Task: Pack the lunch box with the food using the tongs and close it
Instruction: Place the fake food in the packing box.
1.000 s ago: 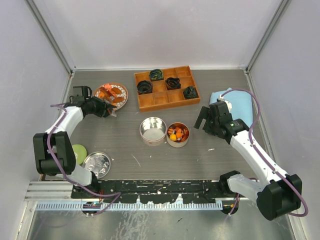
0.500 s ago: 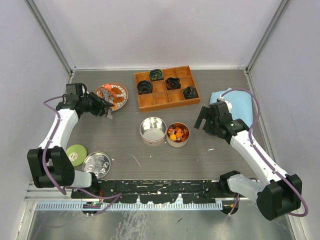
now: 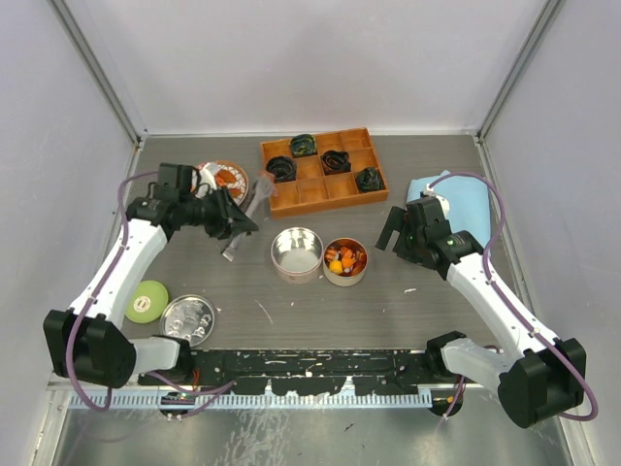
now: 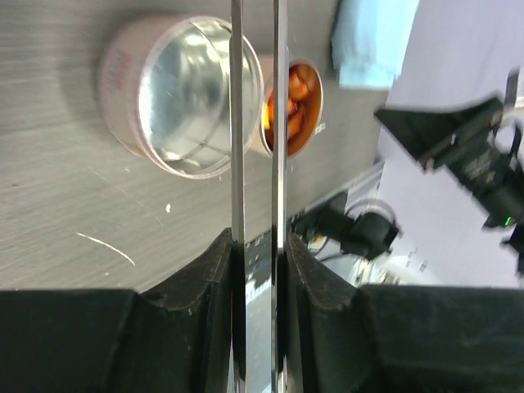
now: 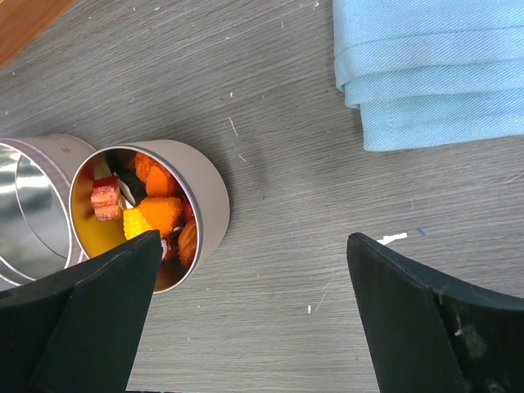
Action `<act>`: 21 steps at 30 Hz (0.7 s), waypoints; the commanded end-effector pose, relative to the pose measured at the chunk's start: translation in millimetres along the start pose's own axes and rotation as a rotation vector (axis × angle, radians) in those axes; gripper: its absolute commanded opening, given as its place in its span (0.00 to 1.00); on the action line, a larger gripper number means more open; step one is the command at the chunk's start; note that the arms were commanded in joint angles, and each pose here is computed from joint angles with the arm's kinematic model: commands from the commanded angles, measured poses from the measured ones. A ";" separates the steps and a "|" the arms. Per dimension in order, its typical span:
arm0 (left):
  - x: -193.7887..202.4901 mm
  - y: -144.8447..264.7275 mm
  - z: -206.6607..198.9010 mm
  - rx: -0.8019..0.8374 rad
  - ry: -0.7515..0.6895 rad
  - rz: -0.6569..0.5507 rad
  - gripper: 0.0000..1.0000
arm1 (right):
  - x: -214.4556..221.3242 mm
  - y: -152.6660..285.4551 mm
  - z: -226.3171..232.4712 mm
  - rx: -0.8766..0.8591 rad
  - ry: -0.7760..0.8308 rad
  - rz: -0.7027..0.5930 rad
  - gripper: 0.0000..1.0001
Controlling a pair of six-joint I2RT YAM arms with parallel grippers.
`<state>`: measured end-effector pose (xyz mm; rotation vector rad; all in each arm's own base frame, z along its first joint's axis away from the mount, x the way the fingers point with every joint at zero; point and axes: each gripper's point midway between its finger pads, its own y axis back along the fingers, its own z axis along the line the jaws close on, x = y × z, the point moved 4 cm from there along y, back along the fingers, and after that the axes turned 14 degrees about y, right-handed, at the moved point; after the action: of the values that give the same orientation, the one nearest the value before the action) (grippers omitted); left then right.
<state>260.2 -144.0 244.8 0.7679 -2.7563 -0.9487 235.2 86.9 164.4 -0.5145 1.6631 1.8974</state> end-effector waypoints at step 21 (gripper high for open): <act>110.5 -10.4 34.5 -0.150 -0.233 0.472 0.27 | -13.2 6.6 6.7 -0.046 -0.029 -0.068 1.00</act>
<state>164.6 -181.8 214.1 0.0800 -2.8242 -1.1924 234.3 89.1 166.8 -0.5194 1.6357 1.9092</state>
